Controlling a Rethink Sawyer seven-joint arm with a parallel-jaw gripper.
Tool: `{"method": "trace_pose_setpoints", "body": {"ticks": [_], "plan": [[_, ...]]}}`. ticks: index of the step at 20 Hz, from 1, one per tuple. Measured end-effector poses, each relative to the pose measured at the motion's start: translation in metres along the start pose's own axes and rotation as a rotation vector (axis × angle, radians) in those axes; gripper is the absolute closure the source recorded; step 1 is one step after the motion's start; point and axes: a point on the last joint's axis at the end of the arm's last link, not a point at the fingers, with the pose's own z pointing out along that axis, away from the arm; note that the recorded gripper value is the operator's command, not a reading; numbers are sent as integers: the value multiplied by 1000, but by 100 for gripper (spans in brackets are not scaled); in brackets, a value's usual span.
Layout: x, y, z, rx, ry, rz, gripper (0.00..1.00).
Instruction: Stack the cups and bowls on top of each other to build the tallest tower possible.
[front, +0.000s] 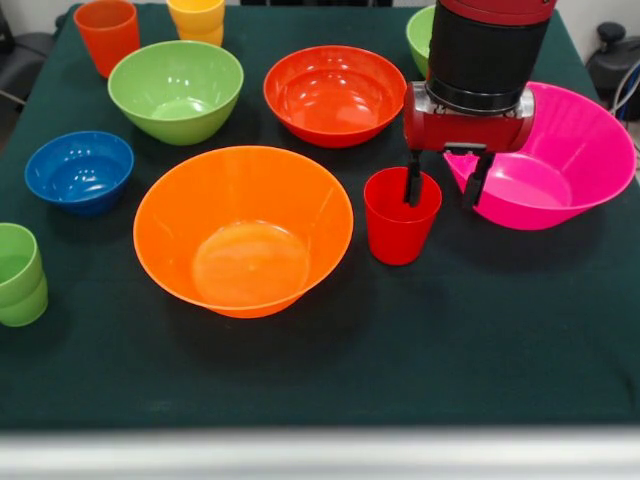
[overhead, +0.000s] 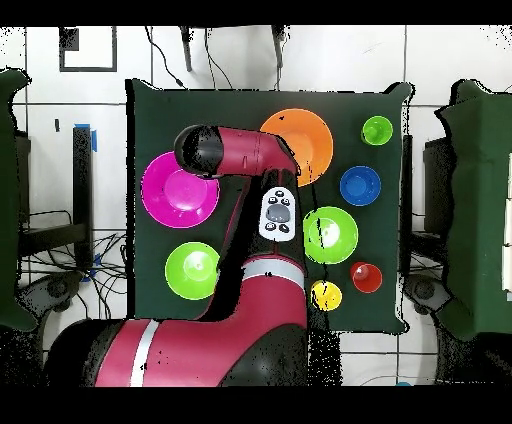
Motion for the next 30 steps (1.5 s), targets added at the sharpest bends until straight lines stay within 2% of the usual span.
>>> {"method": "trace_pose_setpoints", "body": {"ticks": [10, 16, 25, 30], "plan": [[0, 0, 1, 0, 1, 0, 0], [4, -2, 10, 1, 14, 3, 0], [21, -3, 46, 2, 61, 2, 0], [29, -3, 58, 3, 79, 2, 0]]}}
